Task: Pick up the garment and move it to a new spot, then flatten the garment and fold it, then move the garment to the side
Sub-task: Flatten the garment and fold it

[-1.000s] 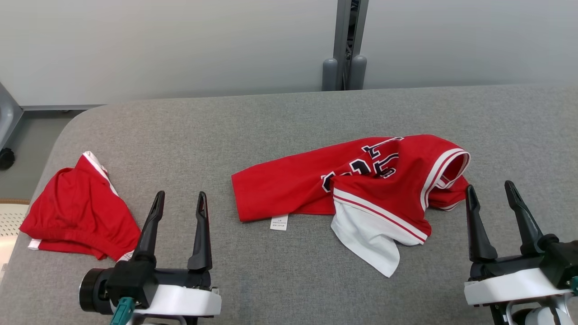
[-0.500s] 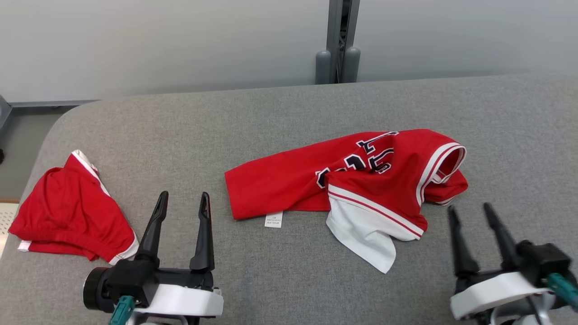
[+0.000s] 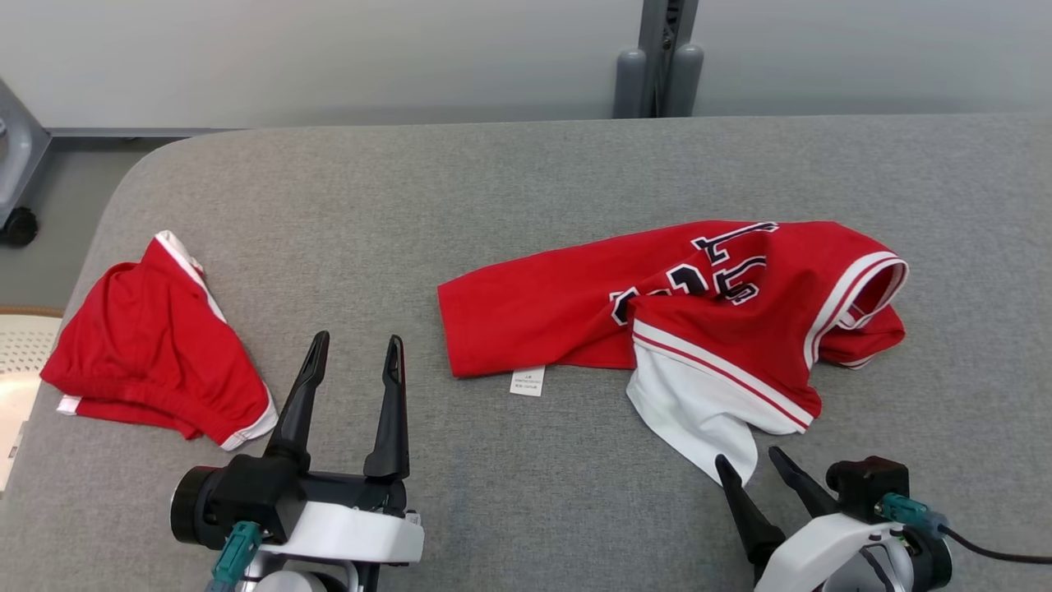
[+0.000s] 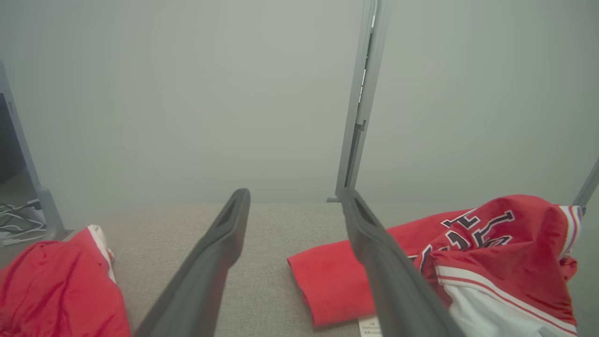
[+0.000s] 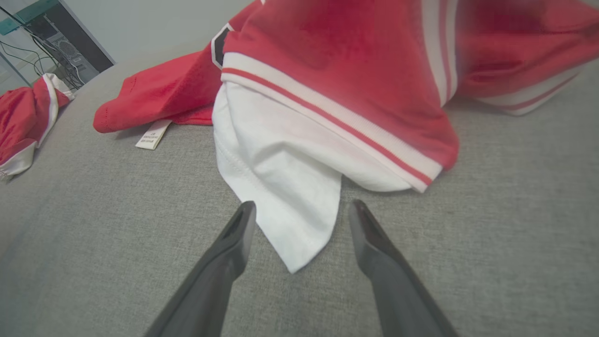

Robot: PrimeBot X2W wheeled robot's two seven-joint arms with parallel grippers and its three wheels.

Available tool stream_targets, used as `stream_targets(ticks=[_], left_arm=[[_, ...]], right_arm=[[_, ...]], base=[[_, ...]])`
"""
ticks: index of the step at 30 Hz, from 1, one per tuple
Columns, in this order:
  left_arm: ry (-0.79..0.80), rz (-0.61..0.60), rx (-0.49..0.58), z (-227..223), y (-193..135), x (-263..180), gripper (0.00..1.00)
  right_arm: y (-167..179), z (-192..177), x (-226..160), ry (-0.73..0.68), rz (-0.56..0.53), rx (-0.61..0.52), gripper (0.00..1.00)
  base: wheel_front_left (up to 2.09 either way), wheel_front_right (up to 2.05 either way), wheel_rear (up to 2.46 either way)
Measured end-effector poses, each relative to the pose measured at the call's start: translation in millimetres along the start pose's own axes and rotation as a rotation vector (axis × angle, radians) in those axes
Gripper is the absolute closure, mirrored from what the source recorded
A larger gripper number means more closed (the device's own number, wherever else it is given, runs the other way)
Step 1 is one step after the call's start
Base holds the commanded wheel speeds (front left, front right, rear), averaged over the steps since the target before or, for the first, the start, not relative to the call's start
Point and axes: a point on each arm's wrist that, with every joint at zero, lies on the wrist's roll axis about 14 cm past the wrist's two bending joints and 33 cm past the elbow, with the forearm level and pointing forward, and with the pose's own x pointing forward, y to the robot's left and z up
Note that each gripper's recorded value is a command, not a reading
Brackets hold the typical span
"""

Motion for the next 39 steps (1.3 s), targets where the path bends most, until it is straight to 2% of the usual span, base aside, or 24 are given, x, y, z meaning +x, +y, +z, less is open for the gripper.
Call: stream_targets(ticks=[13, 14, 15, 16, 20, 24, 27, 30, 35, 39], left_arm=[[-0.002, 0.040, 0.005, 1.9, 11.8, -2.6, 0.00], [-0.001, 0.042, 0.006, 1.6, 12.3, -2.8, 0.00], [0.000, 0.044, 0.006, 1.4, 12.9, -2.9, 0.00], [0.000, 0.045, 0.006, 1.4, 13.2, -2.9, 0.00], [-0.001, 0.048, 0.008, 1.4, 13.7, -2.6, 0.00], [-0.005, 0.044, 0.008, 2.8, 12.8, -2.0, 0.00], [-0.013, 0.034, 0.006, 5.5, 9.4, -1.8, 0.00], [-0.022, 0.017, 0.003, 8.4, 3.7, -1.7, 0.00], [-0.025, -0.016, 0.001, 9.0, -6.1, -1.8, 0.00], [-0.019, -0.035, -0.012, 7.2, -13.5, -1.9, 0.00]], right_arm=[[3.8, -20.9, 16.3, 0.107, 0.020, 0.050, 0.00], [4.7, -21.4, 17.4, 0.113, 0.023, 0.058, 0.44], [5.5, -21.0, 18.7, 0.115, 0.026, 0.056, 0.82], [6.3, -20.7, 19.6, 0.116, 0.029, 0.054, 1.00], [9.0, -21.6, 19.7, 0.117, 0.036, 0.051, 1.00], [3.3, -6.4, 19.7, 0.056, 0.019, 0.045, 1.00], [-7.6, 19.8, 17.7, -0.038, -0.013, 0.031, 1.00], [-22.0, 51.8, 10.2, -0.140, -0.059, -0.048, 1.00], [-62.4, 104.8, -17.0, -0.278, -0.188, -0.136, 1.00], [-91.1, 133.7, -39.3, -0.335, -0.293, -0.167, 1.00]], base=[[0.00, 0.00, 0.00], [0.00, 0.00, 0.00], [0.00, 0.00, 0.00], [0.00, 0.00, 0.00], [0.00, 0.00, 0.00], [0.00, 0.00, 0.00], [0.00, 0.00, 0.00], [0.00, 0.00, 0.00], [0.00, 0.00, 0.00], [0.00, 0.00, 0.00]])
